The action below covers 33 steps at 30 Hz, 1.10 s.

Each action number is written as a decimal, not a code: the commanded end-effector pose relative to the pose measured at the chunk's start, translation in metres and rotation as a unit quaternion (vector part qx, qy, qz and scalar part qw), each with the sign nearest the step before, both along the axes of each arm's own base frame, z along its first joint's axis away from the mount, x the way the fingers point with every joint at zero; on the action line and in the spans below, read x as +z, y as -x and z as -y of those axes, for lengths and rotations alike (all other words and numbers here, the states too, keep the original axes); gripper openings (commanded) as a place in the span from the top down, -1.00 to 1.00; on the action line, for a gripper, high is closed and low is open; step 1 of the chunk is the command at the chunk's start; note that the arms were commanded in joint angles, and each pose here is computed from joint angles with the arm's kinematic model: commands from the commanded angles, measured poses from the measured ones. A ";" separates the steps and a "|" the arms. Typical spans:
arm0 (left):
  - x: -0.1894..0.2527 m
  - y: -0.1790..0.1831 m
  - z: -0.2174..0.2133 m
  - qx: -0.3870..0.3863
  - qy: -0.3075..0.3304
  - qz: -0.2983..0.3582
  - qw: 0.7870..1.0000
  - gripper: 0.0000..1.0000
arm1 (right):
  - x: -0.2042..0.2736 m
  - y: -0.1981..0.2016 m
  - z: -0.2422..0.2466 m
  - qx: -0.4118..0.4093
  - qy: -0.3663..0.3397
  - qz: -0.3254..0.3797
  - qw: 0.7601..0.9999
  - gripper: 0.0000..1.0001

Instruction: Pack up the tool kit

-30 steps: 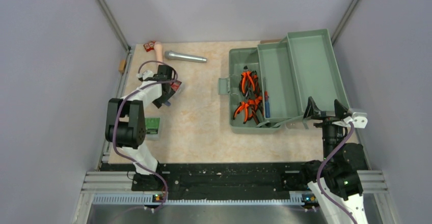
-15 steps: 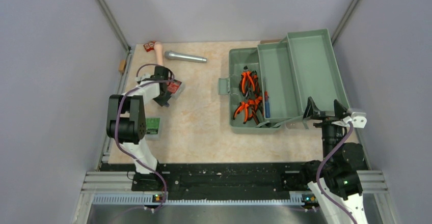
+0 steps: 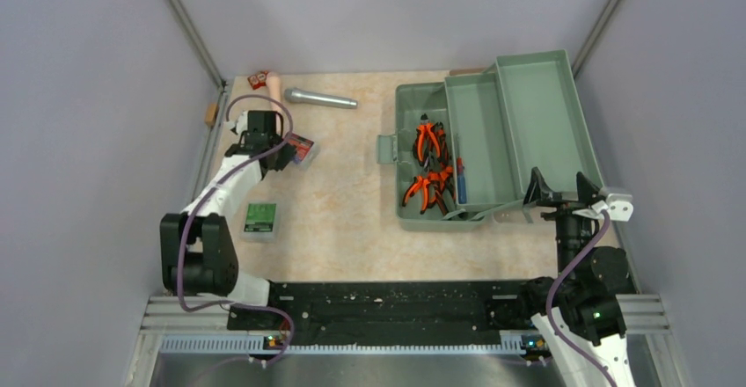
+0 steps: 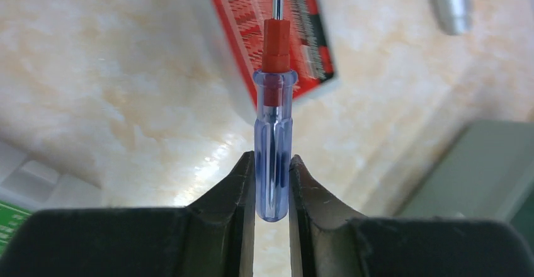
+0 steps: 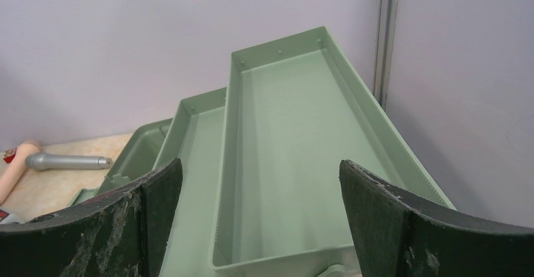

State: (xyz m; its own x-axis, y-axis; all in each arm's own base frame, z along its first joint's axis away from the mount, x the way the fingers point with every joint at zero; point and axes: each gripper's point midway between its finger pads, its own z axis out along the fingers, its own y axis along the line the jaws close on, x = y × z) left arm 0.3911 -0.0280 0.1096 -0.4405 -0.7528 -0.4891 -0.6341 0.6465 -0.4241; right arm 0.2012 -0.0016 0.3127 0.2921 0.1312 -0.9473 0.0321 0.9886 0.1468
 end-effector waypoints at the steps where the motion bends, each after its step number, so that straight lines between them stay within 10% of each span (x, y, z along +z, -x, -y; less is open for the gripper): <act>1: 0.060 -0.010 0.039 -0.079 0.053 0.121 0.988 1.00 | 0.012 0.004 -0.002 0.006 -0.003 0.025 1.000 -0.86; 16: 0.171 0.011 0.202 -0.308 0.171 0.275 0.895 1.00 | 0.013 0.004 -0.002 0.008 -0.003 0.026 1.000 -0.86; 33: 0.184 0.076 0.409 -0.448 0.314 0.239 0.802 1.00 | 0.012 0.004 -0.001 0.006 -0.003 0.025 1.000 -0.86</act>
